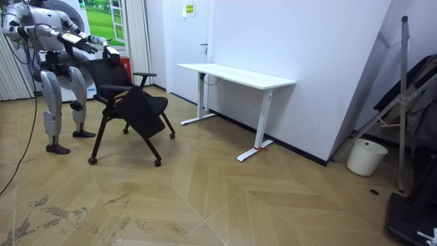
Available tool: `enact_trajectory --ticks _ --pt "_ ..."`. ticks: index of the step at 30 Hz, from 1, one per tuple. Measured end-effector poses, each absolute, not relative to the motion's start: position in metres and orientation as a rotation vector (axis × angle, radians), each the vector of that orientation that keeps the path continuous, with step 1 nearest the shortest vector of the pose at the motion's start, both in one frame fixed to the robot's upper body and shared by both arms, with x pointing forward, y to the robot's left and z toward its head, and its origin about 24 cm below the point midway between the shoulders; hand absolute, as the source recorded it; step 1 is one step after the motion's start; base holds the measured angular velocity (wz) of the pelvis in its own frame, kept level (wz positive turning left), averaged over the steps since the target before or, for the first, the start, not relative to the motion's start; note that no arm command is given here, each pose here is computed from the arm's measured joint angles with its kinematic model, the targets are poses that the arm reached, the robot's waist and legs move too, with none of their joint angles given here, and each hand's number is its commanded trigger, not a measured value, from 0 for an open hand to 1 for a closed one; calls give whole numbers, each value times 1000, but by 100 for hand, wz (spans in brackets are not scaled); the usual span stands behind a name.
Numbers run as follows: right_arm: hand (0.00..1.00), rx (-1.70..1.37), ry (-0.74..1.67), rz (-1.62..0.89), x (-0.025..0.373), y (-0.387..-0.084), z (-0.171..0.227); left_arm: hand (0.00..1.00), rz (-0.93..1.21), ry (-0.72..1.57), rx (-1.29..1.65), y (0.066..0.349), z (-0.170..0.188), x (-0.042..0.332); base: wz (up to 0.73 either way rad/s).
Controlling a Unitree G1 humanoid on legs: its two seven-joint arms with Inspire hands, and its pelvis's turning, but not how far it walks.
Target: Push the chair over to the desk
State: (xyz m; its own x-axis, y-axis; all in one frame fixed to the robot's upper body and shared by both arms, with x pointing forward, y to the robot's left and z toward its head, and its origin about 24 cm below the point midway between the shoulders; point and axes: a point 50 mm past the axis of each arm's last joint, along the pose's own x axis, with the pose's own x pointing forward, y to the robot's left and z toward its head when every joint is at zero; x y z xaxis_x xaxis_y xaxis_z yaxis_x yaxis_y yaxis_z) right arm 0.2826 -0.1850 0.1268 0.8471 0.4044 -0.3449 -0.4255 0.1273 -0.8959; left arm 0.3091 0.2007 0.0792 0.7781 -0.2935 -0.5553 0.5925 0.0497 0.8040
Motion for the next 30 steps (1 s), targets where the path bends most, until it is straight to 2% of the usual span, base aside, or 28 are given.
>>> enact_trajectory --ticks 7,18,30 --pt "0 -1338 92 750 277 -176 114 100 -705 258 1365 197 78 309 1" --pt "0 -1327 159 819 268 -175 95 100 -728 222 1372 186 76 308 13" --pt "0 -1293 125 612 272 -181 61 100 -746 184 1352 169 69 307 7"
